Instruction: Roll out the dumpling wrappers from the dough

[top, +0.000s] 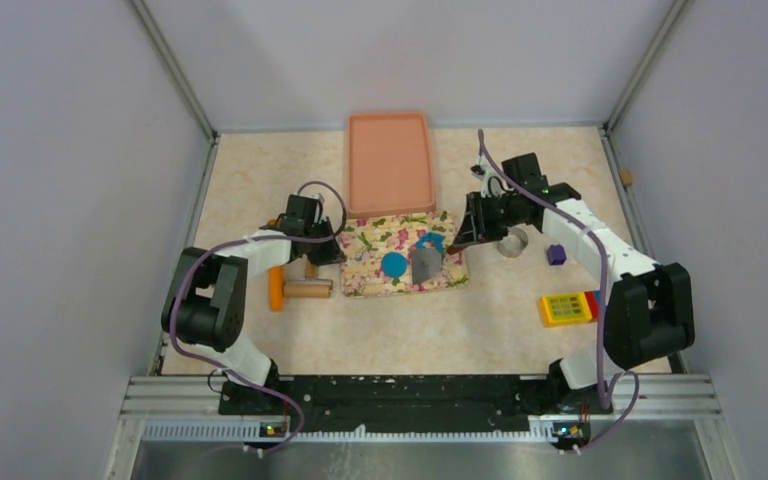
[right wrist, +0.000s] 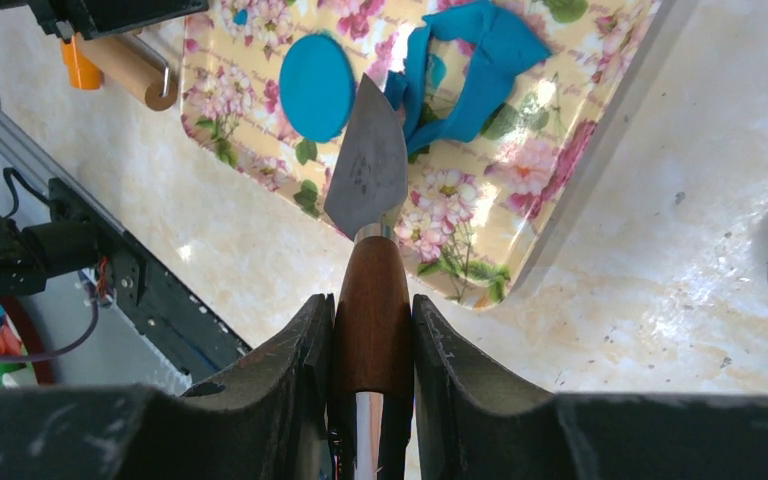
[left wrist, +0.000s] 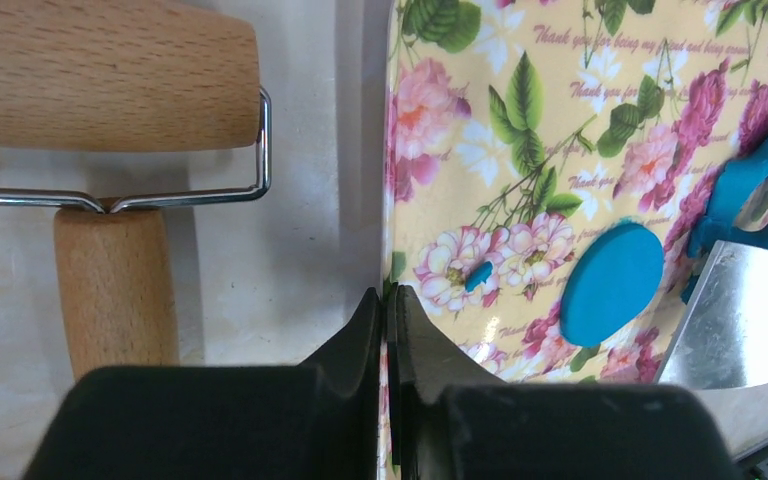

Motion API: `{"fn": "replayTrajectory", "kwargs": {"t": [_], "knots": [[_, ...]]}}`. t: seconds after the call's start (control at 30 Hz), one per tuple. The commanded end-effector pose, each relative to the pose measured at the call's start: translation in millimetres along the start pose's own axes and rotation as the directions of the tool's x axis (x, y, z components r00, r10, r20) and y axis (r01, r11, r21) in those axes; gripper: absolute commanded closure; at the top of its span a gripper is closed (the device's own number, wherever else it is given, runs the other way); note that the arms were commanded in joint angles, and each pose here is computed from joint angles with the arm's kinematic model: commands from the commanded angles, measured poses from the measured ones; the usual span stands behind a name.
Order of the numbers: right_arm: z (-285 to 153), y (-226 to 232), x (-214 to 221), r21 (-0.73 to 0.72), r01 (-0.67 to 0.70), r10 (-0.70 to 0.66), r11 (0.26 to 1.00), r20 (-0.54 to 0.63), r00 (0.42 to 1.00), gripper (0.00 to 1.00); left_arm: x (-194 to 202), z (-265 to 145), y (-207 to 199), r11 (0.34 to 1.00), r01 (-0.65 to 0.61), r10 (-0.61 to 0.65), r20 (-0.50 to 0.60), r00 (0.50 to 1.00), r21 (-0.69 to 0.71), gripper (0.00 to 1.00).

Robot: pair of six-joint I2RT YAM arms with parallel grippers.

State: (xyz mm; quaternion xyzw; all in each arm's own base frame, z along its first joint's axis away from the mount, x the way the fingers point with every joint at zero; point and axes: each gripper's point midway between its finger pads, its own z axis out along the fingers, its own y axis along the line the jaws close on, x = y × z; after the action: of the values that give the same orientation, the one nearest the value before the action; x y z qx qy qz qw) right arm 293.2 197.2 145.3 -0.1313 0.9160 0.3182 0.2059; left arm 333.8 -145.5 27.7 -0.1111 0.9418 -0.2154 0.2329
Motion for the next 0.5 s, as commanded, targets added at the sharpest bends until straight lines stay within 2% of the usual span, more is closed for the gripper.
{"fn": "replayTrajectory", "kwargs": {"t": [0.0,0.47], "knots": [[-3.9,5.3,-21.1,0.014,0.056,-0.057,0.998,0.042,0.998,1.00,0.5,7.2,10.6,1.000,0.005,-0.004,0.010,1.000,-0.030,0.98],[14.5,1.7,-23.4,0.018,0.070,-0.070,0.997,-0.002,0.998,1.00,1.6,6.8,10.9,1.000,0.008,-0.008,0.015,1.000,-0.026,1.00]]}}
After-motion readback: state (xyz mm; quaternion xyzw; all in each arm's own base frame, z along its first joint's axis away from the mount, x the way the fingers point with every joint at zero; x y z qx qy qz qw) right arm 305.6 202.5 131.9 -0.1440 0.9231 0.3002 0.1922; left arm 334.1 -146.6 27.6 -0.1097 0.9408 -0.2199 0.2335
